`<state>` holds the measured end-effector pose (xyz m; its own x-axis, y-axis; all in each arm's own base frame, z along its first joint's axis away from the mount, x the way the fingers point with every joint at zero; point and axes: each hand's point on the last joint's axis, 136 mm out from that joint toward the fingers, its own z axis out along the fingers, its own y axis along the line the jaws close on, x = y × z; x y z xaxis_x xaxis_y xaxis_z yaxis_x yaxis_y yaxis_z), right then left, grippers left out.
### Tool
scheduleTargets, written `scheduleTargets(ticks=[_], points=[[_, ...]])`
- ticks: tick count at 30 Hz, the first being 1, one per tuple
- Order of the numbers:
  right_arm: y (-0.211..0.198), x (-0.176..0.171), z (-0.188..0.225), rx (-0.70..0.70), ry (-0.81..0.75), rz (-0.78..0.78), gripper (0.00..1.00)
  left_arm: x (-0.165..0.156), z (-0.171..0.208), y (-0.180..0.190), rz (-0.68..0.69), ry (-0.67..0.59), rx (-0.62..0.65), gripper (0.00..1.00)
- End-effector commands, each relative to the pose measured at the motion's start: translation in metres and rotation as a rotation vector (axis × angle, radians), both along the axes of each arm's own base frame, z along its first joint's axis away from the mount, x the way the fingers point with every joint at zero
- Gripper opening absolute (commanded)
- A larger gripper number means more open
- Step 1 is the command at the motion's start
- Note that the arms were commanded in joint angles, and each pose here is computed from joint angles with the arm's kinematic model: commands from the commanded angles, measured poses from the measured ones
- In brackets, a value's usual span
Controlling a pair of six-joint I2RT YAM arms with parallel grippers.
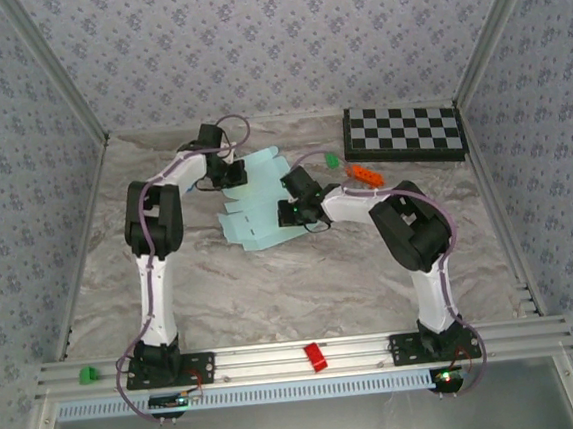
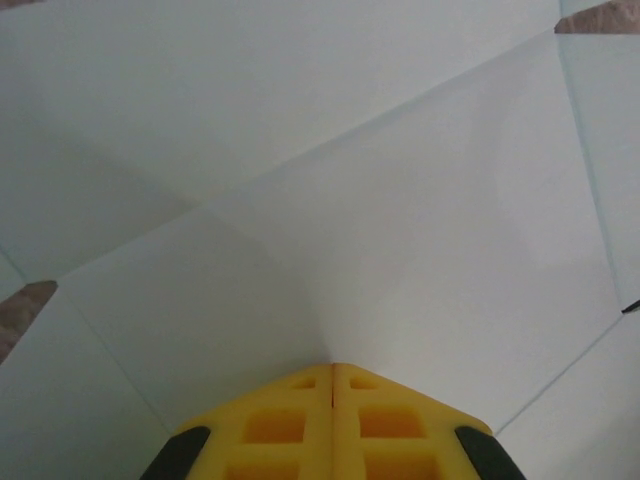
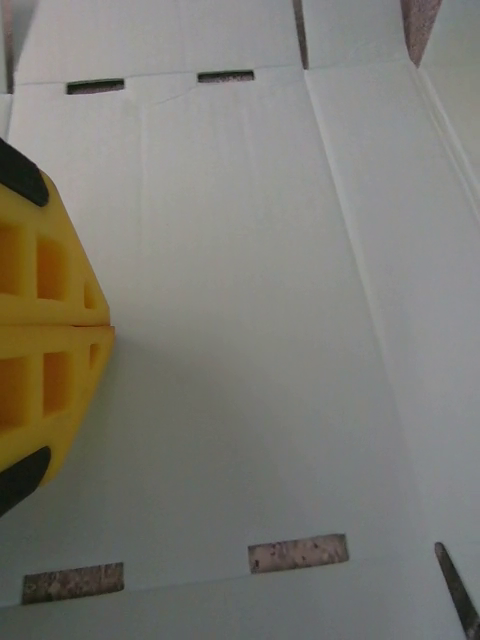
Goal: Fold the paper box
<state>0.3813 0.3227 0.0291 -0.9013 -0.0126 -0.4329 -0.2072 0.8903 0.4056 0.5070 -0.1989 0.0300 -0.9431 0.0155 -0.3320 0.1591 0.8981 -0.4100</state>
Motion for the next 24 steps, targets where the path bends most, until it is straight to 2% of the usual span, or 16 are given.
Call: scheduleTargets(ticks=[1,6,12,21,24], points=[[-0.019,-0.005,-0.013,-0.05,0.034,-0.053,0.0,-0.035,-0.009,-0.003,-0.024,0.081,0.033,0.0],[-0.042,-0.015,-0.025,-0.094,0.058,-0.082,0.0,-0.062,-0.005,0.006,-0.031,0.073,0.082,0.01],[-0.059,-0.014,-0.032,-0.138,0.064,-0.089,0.0,-0.102,0.007,0.004,-0.017,0.049,0.066,0.01],[-0.068,0.017,-0.024,-0.182,0.035,-0.082,0.0,-0.163,0.012,-0.014,-0.008,0.043,0.038,0.02],[-0.07,0.027,-0.01,-0.189,0.008,-0.076,0.0,-0.17,0.023,-0.018,-0.013,0.029,0.02,0.02]])
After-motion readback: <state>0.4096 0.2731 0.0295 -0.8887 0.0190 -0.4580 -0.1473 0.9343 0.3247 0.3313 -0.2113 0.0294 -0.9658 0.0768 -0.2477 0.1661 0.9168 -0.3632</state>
